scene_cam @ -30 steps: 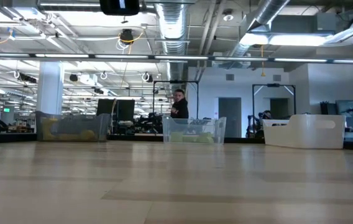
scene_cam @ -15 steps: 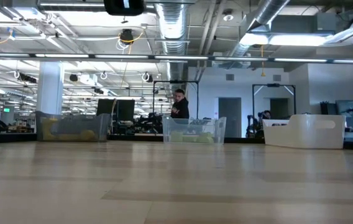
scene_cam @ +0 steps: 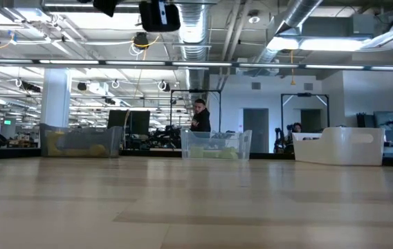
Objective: Sort & place blocks by color
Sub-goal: Put the orange block into the white bin
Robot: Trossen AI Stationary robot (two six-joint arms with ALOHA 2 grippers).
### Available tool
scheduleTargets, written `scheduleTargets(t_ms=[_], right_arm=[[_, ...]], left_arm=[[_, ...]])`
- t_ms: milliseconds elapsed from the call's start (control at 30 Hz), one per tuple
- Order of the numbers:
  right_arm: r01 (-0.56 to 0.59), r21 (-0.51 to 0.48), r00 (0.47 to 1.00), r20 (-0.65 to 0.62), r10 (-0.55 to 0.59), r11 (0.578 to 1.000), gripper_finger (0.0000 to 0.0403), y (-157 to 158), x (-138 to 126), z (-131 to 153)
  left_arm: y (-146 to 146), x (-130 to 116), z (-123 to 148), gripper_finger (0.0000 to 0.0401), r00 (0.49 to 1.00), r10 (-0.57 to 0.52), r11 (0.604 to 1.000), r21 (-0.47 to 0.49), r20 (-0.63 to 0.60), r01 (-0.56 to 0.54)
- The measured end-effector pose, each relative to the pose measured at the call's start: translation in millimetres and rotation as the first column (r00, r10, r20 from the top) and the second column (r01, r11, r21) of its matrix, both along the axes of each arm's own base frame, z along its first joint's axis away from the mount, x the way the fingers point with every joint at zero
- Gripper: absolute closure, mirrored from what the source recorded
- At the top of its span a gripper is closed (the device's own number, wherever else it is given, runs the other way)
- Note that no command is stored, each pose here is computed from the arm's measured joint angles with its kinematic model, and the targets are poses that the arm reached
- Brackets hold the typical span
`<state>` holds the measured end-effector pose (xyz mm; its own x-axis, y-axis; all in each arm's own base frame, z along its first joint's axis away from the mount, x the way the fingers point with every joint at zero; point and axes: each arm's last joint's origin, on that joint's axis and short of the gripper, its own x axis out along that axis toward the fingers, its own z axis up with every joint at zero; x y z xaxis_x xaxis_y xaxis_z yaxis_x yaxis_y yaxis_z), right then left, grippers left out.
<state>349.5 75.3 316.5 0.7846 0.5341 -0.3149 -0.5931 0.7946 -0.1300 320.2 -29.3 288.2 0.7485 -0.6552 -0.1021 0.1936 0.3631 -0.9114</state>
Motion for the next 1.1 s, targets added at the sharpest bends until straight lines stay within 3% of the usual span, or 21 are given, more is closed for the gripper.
scheduleTargets(t_ms=[200,300,400,467,533,600,767,833,967,1100], right_arm=[[0.099,-0.024,0.982,-0.161,-0.102,0.995,0.0350,-15,-27,9],[0.191,-0.064,0.946,-0.256,-0.201,0.979,0.0350,-29,-47,7],[0.328,-0.096,0.881,-0.327,-0.341,0.940,0.0351,-50,-77,8],[0.461,-0.129,0.807,-0.352,-0.475,0.878,0.0351,-66,-98,5],[0.606,-0.169,0.687,-0.382,-0.618,0.778,0.0350,-84,-119,-4],[0.742,-0.189,0.544,-0.391,-0.743,0.643,0.0348,-101,-140,-10],[0.937,-0.295,0.049,-0.417,-0.908,0.186,0.0346,-142,-186,-33],[0.949,-0.311,-0.088,-0.425,-0.901,0.054,0.0345,-154,-196,-39],[0.934,-0.350,-0.235,-0.435,-0.869,-0.078,0.0345,-174,-202,-52],[0.904,-0.401,-0.330,-0.438,-0.836,-0.147,0.0344,-191,-201,-63]], left_arm=[[21,-14,4,0.0199,0.999,0.029,0.995,0.094,-0.025,-0.027],[33,-33,4,0.0189,0.987,0.118,0.974,0.206,-0.108,-0.094],[40,-59,9,0.0187,0.953,0.267,0.906,0.375,-0.145,-0.196],[42,-75,16,0.0186,0.913,0.389,0.829,0.481,-0.125,-0.287],[42,-89,25,0.0186,0.868,0.491,0.743,0.555,-0.074,-0.374],[39,-100,35,0.0186,0.832,0.555,0.676,0.583,-0.001,-0.450],[28,-120,52,0.0186,0.761,0.636,0.562,0.600,0.128,-0.569],[25,-125,55,0.0186,0.733,0.662,0.521,0.605,0.160,-0.603],[18,-126,56,0.0186,0.704,0.685,0.477,0.615,0.187,-0.628],[12,-127,56,0.0186,0.714,0.675,0.484,0.620,0.186,-0.618]])
